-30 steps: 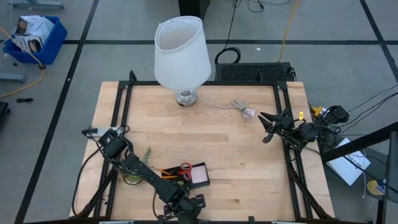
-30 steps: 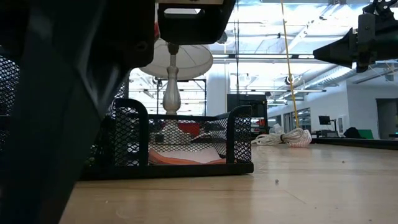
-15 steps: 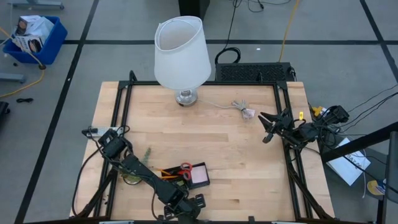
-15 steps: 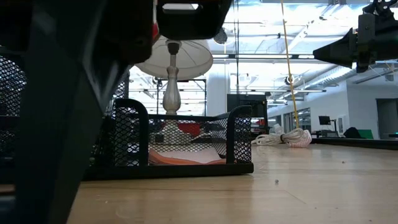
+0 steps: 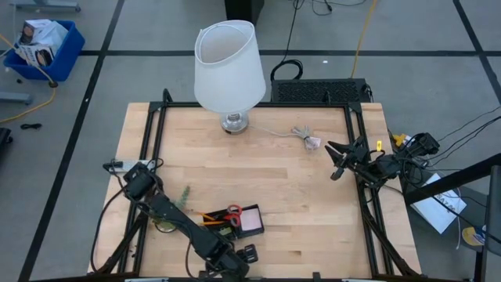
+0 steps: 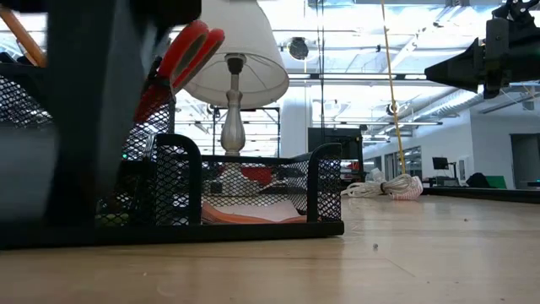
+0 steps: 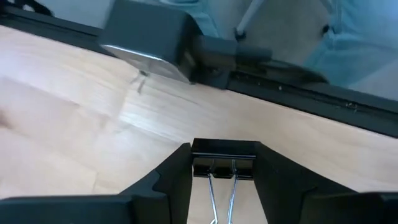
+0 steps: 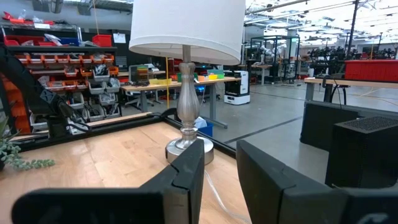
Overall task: Pick and place office supplies into organizer
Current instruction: Put the black paper clip into the black desk organizer
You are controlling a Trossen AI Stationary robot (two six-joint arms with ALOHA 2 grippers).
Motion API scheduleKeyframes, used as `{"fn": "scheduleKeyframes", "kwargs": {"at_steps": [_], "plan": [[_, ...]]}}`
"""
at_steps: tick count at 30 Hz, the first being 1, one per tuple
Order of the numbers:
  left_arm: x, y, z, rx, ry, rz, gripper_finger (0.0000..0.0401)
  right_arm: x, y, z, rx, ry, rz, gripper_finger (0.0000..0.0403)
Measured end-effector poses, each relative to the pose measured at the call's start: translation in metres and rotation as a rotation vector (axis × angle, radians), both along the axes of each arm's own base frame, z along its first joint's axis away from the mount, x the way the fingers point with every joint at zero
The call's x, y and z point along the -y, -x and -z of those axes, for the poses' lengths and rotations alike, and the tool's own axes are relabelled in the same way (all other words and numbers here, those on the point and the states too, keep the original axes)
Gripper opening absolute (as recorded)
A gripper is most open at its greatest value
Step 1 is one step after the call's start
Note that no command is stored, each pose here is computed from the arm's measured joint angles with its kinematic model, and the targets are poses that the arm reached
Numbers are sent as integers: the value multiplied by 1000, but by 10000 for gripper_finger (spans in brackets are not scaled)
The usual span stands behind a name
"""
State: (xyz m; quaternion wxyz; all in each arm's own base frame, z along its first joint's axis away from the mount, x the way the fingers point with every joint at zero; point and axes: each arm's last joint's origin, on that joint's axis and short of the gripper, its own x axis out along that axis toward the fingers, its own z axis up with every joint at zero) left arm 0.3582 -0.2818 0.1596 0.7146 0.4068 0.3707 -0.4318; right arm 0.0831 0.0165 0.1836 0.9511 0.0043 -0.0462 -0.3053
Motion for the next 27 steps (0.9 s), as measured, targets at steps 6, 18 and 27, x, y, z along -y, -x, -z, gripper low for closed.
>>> {"fn": "scheduleKeyframes", "kwargs": {"at_steps": [6,18,27], "plan": [[-3,6,-20,-7,21,-40,154,0,0,0,0,0,0,86],[-10,31,-49,-88,-21,-76,154,0,0,0,1,-1,0,87],[-23,42,-52,-188,-119,-85,154,0,0,0,1,-1,0,87]]}}
